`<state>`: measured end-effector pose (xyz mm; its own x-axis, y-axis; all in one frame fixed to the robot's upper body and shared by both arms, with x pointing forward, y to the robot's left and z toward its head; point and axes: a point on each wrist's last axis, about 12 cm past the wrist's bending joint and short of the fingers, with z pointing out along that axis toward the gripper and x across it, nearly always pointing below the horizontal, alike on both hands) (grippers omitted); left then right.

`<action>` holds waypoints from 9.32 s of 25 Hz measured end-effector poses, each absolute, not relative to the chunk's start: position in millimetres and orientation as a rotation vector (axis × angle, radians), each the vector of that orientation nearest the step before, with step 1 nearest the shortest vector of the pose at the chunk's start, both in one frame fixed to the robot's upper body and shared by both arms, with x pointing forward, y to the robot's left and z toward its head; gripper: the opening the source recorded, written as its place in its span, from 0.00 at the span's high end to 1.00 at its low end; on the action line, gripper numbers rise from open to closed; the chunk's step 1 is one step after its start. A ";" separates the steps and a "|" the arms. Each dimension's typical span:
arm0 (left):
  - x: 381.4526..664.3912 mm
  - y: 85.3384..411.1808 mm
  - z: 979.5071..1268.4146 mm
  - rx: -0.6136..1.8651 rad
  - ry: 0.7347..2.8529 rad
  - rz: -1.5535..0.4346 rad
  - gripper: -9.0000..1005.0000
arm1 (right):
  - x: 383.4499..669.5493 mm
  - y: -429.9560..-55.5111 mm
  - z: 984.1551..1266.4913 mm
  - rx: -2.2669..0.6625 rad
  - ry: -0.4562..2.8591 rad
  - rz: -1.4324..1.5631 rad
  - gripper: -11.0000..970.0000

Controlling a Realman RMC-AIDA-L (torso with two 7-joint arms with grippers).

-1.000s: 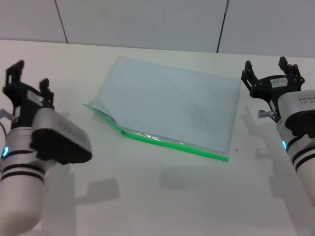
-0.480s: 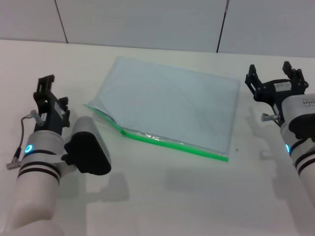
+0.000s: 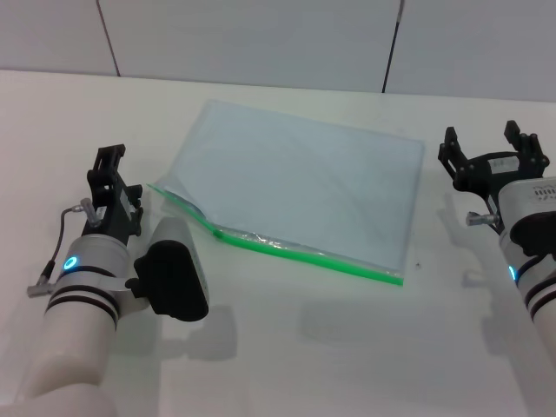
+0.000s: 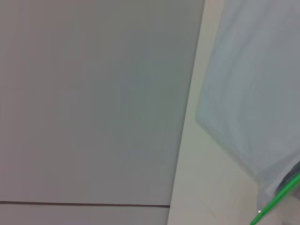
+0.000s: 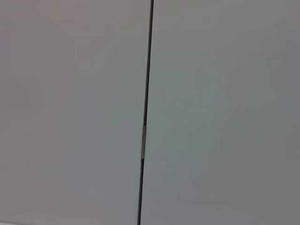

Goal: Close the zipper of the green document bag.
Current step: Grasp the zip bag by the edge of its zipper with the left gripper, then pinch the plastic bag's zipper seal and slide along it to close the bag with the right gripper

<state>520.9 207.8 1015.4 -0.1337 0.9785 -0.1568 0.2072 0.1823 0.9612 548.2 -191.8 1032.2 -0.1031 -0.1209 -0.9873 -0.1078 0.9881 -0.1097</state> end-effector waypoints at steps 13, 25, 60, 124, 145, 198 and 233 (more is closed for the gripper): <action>529.9 216.8 1012.5 1.170 1.540 1.029 0.28 | 548.4 -191.5 1032.4 -0.172 1.680 -0.011 0.14; 544.2 219.1 1011.3 1.195 1.547 0.997 0.28 | 549.9 -190.4 1033.8 -0.169 1.676 -0.008 0.14; 553.2 208.8 1010.4 1.319 1.500 0.961 0.28 | 549.6 -189.7 1033.7 -0.166 1.677 -0.006 0.14; 552.7 188.2 1012.0 1.485 1.325 0.943 0.28 | 550.0 -189.6 1034.1 -0.165 1.676 -0.006 0.14; 552.2 183.5 1014.8 1.515 1.254 0.964 0.31 | 549.9 -189.4 1034.0 -0.167 1.676 -0.005 0.14; 547.5 178.8 1038.1 1.201 1.172 0.824 0.94 | 501.0 -131.5 1049.9 -0.637 1.479 0.282 0.14; 533.2 156.0 1042.6 1.307 0.978 0.830 0.94 | 508.4 -97.4 1057.7 -0.880 1.404 0.344 0.14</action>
<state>533.2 156.0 1042.6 0.3833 0.9171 -0.1091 0.0415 0.1009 0.9940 508.4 -97.4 1057.7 0.1817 -0.2822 -0.9420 -0.6852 0.6507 -0.3272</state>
